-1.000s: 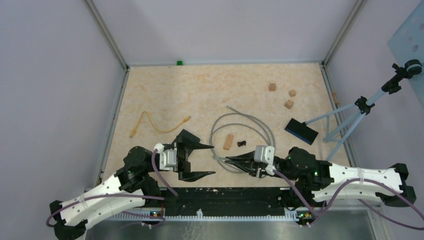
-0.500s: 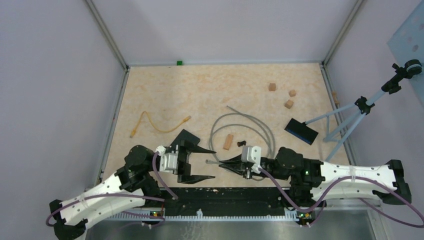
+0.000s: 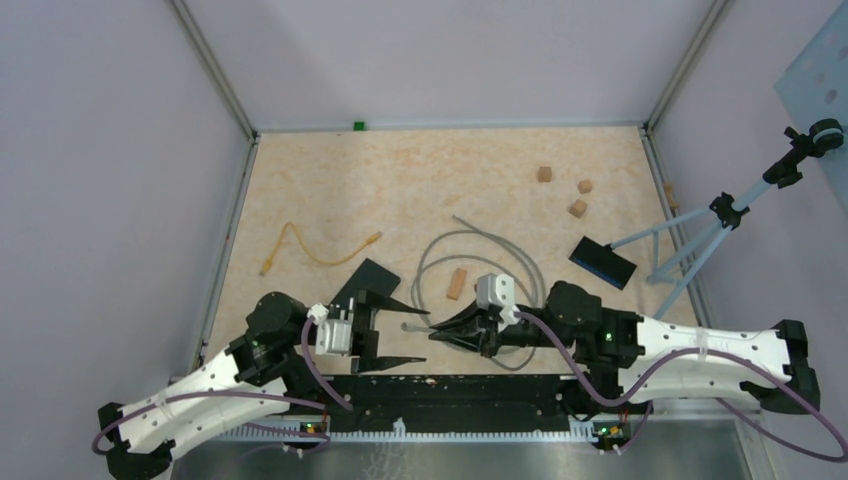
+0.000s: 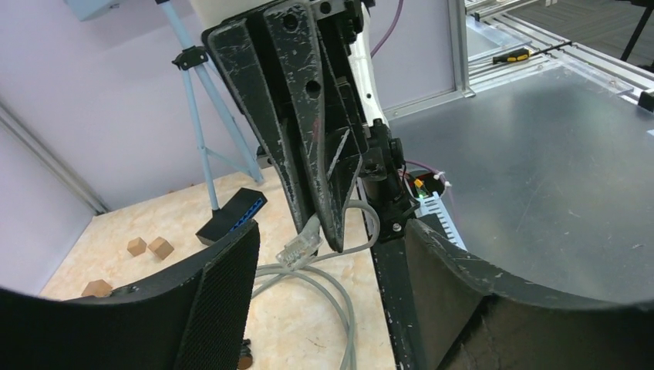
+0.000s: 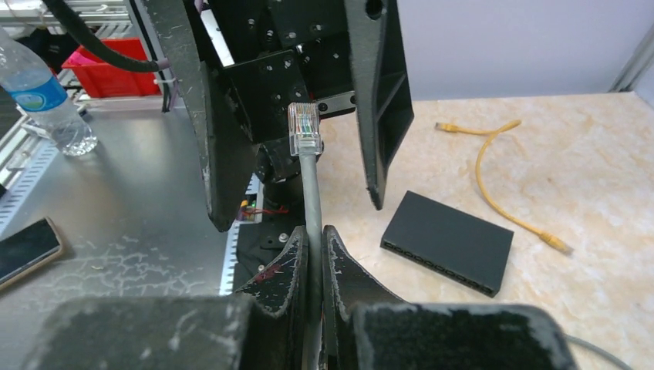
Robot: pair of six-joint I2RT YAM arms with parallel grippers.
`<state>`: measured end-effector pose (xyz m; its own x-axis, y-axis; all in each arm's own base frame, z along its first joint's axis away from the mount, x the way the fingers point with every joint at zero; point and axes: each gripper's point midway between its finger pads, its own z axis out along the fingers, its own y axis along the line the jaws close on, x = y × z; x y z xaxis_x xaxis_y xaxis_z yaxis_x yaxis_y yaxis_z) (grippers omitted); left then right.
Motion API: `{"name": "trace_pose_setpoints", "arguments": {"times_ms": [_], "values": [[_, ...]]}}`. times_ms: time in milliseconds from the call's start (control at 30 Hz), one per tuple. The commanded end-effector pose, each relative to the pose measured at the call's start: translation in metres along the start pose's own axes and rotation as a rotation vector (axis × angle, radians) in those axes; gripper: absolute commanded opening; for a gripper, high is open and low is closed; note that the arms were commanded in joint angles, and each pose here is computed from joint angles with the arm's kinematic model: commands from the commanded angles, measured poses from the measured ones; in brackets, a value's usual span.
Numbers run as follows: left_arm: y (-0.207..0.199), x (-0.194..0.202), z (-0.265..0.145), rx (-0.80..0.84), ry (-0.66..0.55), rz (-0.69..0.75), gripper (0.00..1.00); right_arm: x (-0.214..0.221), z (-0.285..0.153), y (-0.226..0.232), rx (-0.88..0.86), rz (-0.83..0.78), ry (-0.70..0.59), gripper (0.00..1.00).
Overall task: Insert the plug into the switch port
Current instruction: Pick up the connector from the center of the board.
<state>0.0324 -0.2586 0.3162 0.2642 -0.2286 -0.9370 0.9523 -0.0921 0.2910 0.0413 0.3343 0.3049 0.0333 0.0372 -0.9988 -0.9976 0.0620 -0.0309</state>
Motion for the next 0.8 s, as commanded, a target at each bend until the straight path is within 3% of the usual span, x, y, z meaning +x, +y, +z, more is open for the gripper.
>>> {"name": "trace_pose_setpoints", "arguments": {"times_ms": [0,400,633,767], "values": [[-0.004,-0.017,0.002,0.038,-0.031,0.044,0.72,-0.039,0.004,0.002,-0.053,0.082,-0.113,0.0],[-0.006,-0.017,-0.003,0.032,-0.036,0.046,0.64,-0.04,0.004,0.002,-0.089,0.138,-0.137,0.0],[0.001,-0.019,-0.007,-0.021,-0.03,0.069,0.73,-0.024,0.005,0.004,-0.101,0.117,-0.065,0.0],[0.003,-0.026,-0.012,-0.046,-0.028,0.086,0.7,-0.017,0.004,0.003,-0.104,0.11,-0.02,0.0]]}}
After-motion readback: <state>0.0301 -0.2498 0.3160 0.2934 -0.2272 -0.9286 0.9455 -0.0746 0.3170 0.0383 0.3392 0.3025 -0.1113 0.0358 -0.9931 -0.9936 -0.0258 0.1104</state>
